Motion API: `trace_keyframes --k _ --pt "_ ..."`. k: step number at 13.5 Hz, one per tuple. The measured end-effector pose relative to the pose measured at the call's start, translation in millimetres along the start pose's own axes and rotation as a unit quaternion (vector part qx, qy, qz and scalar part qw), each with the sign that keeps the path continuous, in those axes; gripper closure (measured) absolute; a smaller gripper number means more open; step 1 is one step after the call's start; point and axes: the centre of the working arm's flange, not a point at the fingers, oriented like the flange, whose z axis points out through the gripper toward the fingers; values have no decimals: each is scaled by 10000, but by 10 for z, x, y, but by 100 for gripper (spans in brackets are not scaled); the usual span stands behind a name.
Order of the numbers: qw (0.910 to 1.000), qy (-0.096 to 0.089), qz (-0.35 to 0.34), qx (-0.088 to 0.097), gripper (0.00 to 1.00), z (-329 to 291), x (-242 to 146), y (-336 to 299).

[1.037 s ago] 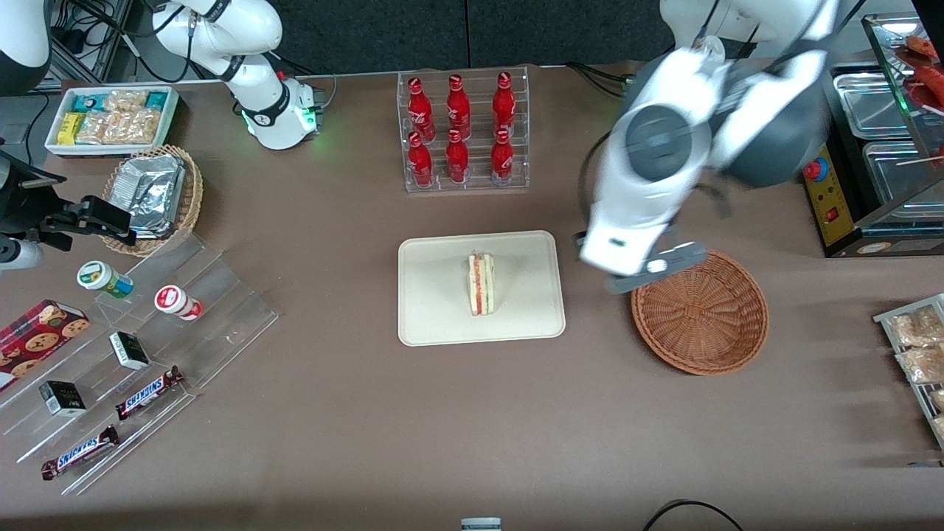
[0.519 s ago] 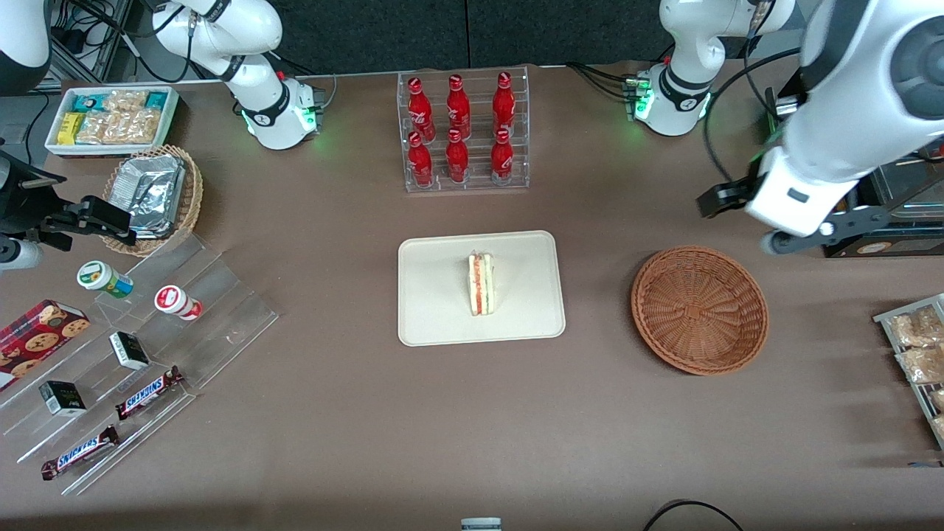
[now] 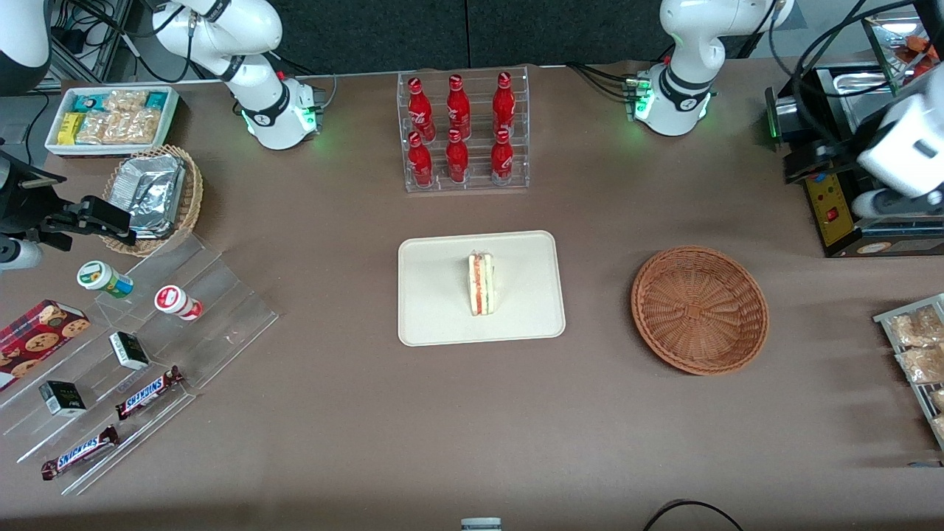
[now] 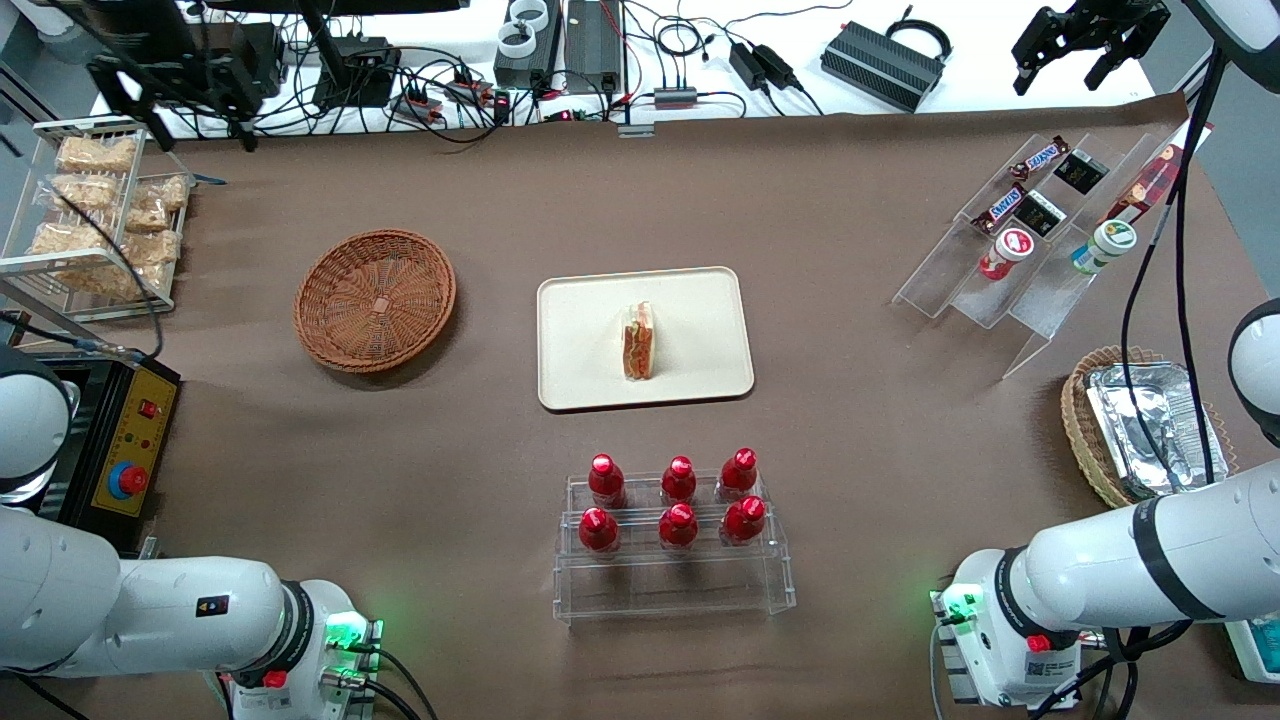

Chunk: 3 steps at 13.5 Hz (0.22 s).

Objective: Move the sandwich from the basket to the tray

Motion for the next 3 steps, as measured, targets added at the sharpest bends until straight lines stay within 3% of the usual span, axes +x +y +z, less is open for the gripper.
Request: trace_keyframes --k 3 --pt "10000 -45 83 -12 0 34 -5 -63"
